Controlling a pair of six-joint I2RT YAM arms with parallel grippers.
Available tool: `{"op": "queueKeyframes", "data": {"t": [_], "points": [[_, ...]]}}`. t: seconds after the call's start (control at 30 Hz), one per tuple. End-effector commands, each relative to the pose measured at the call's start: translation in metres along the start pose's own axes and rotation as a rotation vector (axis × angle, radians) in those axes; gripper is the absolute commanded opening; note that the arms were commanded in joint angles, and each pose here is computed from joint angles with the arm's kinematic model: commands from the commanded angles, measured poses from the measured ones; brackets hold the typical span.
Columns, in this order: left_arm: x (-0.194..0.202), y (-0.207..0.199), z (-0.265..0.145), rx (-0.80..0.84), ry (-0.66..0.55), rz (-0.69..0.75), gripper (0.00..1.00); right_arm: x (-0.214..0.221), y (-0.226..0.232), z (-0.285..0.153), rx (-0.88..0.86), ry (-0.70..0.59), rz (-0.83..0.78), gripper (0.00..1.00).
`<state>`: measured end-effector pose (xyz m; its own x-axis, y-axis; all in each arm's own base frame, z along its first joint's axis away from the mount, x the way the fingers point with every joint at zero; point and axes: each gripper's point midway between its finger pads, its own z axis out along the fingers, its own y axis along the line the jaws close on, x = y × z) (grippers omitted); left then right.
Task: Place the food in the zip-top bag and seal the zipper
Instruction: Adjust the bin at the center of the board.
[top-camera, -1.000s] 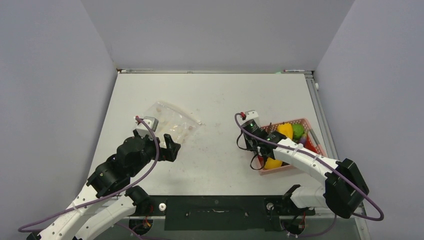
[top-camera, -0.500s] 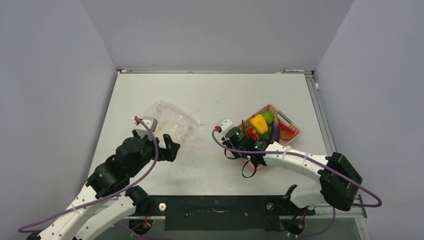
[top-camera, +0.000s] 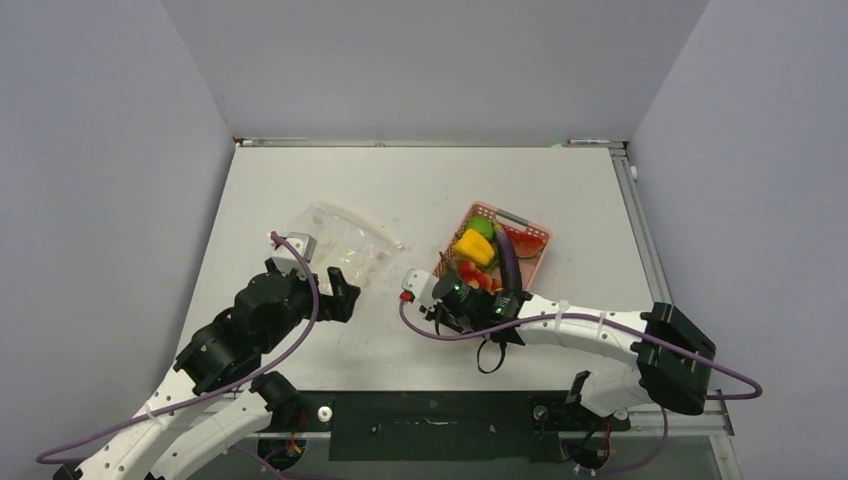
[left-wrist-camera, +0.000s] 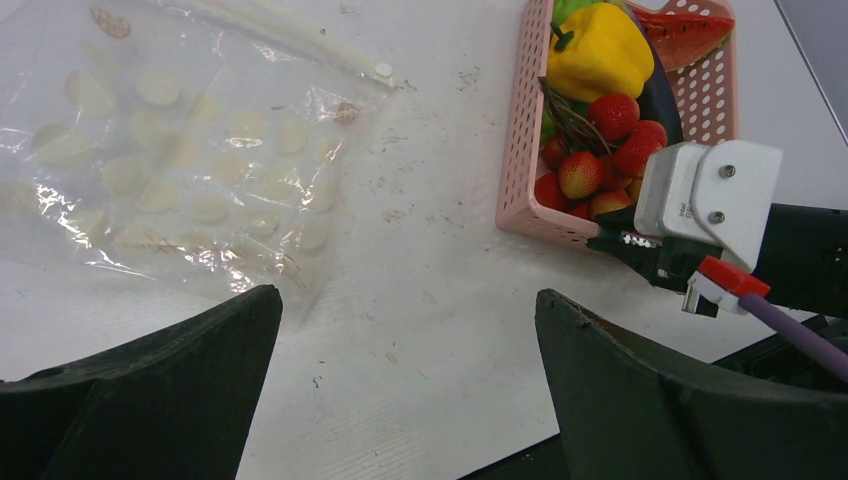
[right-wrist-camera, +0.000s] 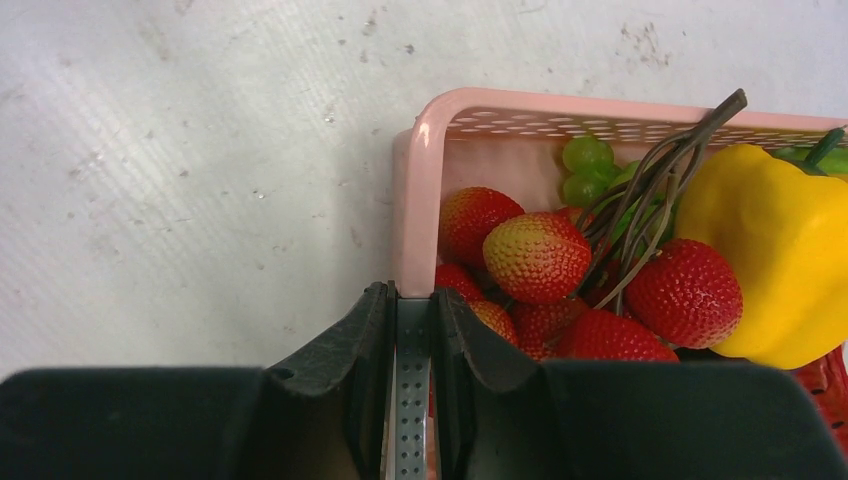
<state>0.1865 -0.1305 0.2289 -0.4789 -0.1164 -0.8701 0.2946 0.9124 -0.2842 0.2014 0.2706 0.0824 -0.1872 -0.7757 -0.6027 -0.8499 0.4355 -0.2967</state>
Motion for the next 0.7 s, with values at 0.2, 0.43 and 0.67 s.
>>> {"op": "queueKeyframes", "data": {"t": [0.2,0.43,0.67], "points": [[-0.005,-0.002,0.002,-0.004,-0.009,-0.005,0.96,-0.005,-0.005,-0.020,0.027,-0.017,-0.070,0.19],[-0.002,-0.002,0.006,-0.003,0.010,0.001,0.96,-0.018,-0.018,-0.037,0.087,-0.072,-0.005,0.52],[-0.001,-0.003,0.008,0.001,0.021,0.006,0.96,-0.039,-0.029,-0.064,0.120,-0.165,0.102,0.63]]}}
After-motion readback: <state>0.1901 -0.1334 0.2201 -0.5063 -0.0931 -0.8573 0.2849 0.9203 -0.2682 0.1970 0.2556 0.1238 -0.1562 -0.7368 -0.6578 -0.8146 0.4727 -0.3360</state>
